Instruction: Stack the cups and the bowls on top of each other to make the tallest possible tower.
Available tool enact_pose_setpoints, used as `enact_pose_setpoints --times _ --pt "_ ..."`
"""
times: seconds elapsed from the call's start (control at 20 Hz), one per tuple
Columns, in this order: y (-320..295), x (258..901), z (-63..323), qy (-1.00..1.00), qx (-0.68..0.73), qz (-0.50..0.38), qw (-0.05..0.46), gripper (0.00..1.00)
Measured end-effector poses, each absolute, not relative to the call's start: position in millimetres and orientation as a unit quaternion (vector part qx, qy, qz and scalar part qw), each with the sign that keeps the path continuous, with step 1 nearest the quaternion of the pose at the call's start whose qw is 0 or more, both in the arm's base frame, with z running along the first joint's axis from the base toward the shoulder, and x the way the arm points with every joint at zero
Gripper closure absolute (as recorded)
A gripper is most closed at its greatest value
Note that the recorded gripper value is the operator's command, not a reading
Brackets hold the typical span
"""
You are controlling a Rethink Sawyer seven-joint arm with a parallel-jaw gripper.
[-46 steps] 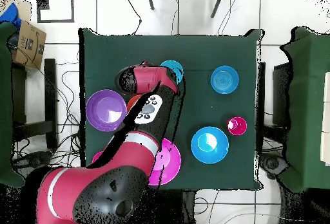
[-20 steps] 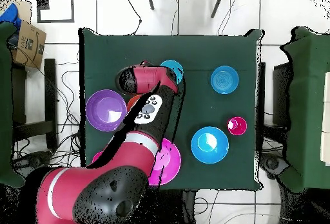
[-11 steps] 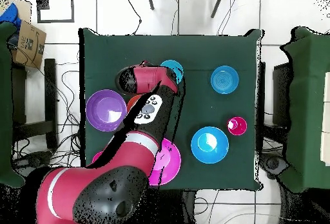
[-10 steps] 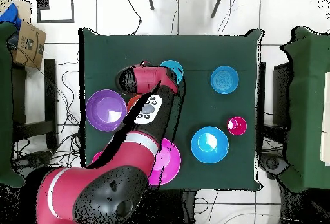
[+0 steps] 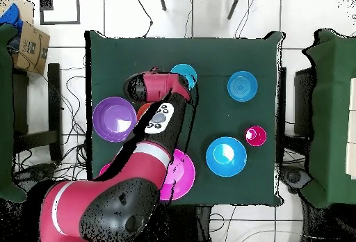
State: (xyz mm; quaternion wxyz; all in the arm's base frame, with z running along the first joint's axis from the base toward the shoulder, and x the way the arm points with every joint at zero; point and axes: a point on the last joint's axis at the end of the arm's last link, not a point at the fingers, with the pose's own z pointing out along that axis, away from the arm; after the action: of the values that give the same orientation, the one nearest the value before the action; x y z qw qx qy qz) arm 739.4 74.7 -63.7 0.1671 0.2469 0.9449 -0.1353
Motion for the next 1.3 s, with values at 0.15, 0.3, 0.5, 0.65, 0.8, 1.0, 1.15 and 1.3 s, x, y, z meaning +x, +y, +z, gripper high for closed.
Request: enact_pose_setpoints --times 0.15,0.3,0.5,0.65,0.8,1.0,1.15,1.3 --pt "80 736 -70 0.946 0.246 -0.132 0.163 0.0" --pt "82 737 -69 0.946 0.247 -0.129 0.163 0.0" --pt "84 736 -68 0.947 0.25 -0.124 0.16 0.0" --pt "86 732 -66 0.947 0.256 -0.118 0.155 0.0" --pt "88 728 -63 0.946 0.268 -0.105 0.146 0.0" --pt "80 721 -57 0.941 0.313 -0.053 0.115 0.0" --pt "64 717 -52 0.936 0.337 -0.022 0.095 0.0" --pt "38 709 -45 0.935 0.348 0.008 0.072 0.0"
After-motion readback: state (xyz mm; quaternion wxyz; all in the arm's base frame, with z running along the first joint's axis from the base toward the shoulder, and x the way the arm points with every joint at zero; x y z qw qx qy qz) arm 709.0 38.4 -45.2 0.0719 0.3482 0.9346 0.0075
